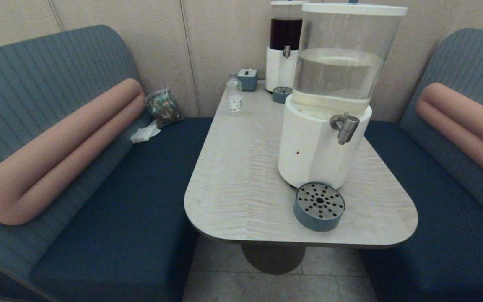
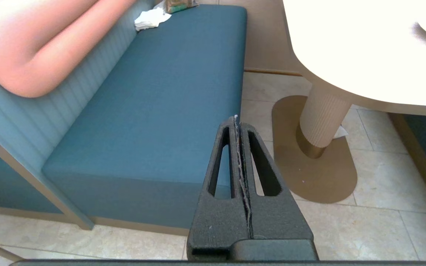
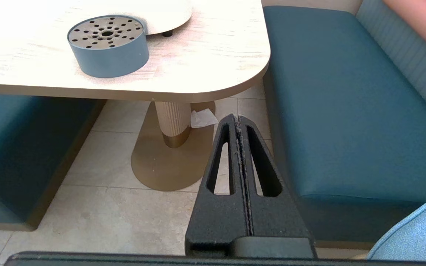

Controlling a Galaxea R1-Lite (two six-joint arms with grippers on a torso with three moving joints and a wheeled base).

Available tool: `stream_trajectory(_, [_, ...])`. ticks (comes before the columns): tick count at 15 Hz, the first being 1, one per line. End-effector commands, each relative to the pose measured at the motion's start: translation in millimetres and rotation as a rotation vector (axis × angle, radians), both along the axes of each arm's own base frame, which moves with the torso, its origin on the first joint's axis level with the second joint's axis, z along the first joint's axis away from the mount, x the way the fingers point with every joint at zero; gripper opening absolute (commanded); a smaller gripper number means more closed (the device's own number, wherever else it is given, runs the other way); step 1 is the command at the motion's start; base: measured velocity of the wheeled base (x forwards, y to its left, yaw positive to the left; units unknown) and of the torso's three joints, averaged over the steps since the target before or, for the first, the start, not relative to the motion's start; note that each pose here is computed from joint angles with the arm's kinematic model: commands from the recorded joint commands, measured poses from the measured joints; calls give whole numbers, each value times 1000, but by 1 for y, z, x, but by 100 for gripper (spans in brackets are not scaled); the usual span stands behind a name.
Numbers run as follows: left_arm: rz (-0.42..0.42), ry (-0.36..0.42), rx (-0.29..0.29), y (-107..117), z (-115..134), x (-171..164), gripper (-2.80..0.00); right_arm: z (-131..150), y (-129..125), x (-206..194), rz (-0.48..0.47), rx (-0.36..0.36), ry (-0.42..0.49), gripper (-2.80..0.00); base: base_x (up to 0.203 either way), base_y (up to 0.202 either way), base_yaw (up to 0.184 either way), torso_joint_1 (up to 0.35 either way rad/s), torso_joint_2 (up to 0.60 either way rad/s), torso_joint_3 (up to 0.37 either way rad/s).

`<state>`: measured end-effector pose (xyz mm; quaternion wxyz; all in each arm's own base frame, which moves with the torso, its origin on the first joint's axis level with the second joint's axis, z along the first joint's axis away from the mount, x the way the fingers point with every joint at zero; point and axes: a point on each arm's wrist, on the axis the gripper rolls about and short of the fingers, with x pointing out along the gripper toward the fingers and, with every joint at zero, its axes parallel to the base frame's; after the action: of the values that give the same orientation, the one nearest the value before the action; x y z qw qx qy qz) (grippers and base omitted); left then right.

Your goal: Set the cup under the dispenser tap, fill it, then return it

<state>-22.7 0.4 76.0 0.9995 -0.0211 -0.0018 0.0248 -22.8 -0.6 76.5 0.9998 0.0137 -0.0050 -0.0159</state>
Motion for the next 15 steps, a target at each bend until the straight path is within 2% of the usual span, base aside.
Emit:
stream_trajectory(1, [1, -1, -1, 0, 0, 0, -280, 0, 0, 0, 0, 0, 0, -280, 0, 0, 0, 0, 0, 0])
stream_trajectory(15, [1, -1, -1, 0, 0, 0, -280, 0, 0, 0, 0, 0, -1, -280, 0, 0, 0, 0, 0, 0])
